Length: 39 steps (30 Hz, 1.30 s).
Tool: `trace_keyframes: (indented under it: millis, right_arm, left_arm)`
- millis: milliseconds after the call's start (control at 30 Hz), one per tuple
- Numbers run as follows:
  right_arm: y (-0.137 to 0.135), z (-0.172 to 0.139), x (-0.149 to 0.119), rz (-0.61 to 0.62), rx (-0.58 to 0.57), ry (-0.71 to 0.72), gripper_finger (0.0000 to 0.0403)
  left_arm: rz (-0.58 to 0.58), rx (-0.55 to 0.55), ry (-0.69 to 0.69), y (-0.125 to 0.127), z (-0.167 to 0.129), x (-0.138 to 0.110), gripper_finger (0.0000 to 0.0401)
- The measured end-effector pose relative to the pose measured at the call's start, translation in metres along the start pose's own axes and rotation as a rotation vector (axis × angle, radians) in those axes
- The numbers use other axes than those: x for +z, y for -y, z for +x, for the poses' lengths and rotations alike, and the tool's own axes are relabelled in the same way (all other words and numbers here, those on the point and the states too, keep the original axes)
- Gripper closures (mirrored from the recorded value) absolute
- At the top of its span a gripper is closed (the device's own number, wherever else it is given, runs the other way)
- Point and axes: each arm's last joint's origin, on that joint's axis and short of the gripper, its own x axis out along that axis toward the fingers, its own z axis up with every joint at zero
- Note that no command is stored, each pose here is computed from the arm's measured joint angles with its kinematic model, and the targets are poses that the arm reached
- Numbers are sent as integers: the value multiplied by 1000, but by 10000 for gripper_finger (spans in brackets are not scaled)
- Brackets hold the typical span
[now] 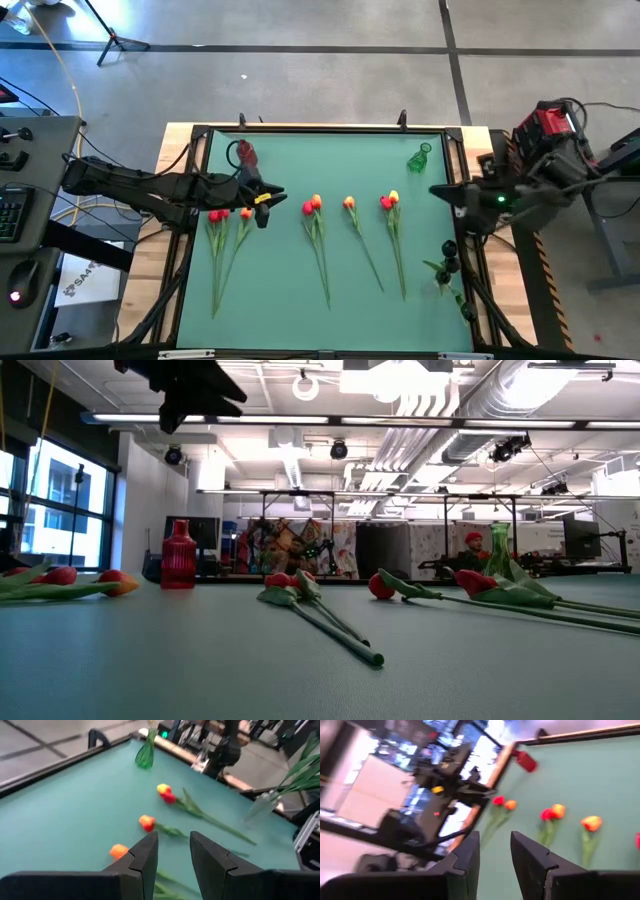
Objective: Sort flowers into vase by color
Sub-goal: Put the right orange tulip into the green flower vase
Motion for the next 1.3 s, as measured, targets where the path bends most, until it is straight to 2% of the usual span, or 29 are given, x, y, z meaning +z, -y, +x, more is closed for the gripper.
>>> trace_keyframes:
  millis: [267,500,700,900,1133,1300]
  right_arm:
    - [2,57,-8,-10,-296,-124,305]
    - [11,109,-6,-80,-506,-184,305]
    - [27,148,0,-118,-667,-276,305]
    - [52,178,6,-143,-901,-386,305]
    - [73,216,6,-181,-1013,-523,305]
    - [103,235,-6,-149,-1052,-612,305]
  left_arm:
    - [20,-24,-80,-2,0,-7,298]
    - [60,-40,-107,-2,0,-9,298]
    - [114,-43,-133,-3,0,-12,298]
    - [134,-8,-201,-12,2,-19,298]
    - [49,-96,-262,-30,17,-58,298]
    - [3,-81,-300,-38,19,-77,298]
